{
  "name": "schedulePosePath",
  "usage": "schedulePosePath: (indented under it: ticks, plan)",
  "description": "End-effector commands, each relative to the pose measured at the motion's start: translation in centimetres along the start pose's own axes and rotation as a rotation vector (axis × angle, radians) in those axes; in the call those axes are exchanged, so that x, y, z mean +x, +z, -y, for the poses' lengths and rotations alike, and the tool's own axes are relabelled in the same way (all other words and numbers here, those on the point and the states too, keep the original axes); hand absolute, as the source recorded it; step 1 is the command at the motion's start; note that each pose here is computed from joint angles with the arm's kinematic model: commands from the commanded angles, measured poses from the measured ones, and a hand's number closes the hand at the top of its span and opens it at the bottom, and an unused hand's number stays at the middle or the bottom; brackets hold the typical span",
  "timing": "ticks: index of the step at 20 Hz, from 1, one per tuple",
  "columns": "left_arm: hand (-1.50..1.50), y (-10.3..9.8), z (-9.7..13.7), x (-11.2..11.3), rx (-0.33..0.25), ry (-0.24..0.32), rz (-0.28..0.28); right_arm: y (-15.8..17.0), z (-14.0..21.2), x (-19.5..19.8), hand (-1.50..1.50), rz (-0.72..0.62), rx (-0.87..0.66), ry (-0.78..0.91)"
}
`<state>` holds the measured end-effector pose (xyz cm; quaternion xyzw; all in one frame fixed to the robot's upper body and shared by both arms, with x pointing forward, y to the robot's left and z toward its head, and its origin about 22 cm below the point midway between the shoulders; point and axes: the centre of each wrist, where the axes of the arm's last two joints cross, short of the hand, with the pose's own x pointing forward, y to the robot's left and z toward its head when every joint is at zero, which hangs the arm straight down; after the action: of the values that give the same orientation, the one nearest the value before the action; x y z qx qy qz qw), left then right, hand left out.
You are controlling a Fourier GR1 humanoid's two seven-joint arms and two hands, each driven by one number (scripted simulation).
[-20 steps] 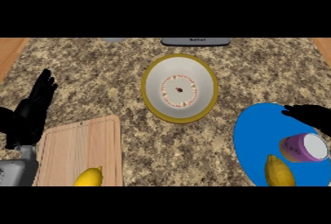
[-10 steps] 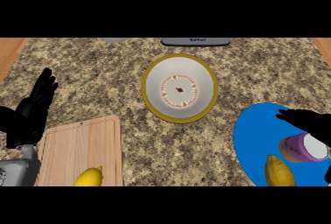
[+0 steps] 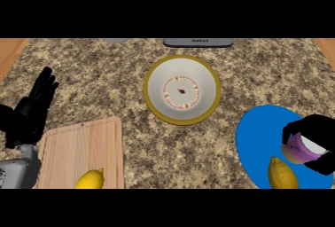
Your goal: Pick the can from the plate and place it in the bowl
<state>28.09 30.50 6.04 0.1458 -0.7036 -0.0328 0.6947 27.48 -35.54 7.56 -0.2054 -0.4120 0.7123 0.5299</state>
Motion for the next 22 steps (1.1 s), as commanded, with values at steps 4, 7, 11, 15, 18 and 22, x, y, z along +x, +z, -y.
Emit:
schedulePosePath:
  ticks: [4,7,11,15,18,22]
  plan:
    - [0.00,1.0,-1.1,-1.4,0.006,0.001,0.002,-3.8,-2.2,1.5,1.50,0.049,-0.015,-0.037]
    - [0.00,-0.5,-0.9,0.1,0.002,-0.001,-0.020,-3.0,-1.5,1.4,1.50,0.056,-0.035,-0.015]
    - [0.00,0.4,0.7,-0.8,0.019,-0.010,0.014,-2.1,0.5,0.9,1.50,0.011,-0.170,-0.008]
    - [0.00,-0.2,1.1,-0.2,-0.031,0.005,0.011,-9.4,1.2,13.8,1.50,-0.071,-0.241,-0.119]
    - [0.00,-0.4,1.2,0.3,-0.043,-0.003,0.027,-11.0,2.0,18.2,1.50,-0.131,-0.296,-0.185]
    - [0.00,-0.5,1.9,0.4,-0.087,0.002,0.026,-11.2,5.0,22.1,1.50,-0.261,-0.423,-0.135]
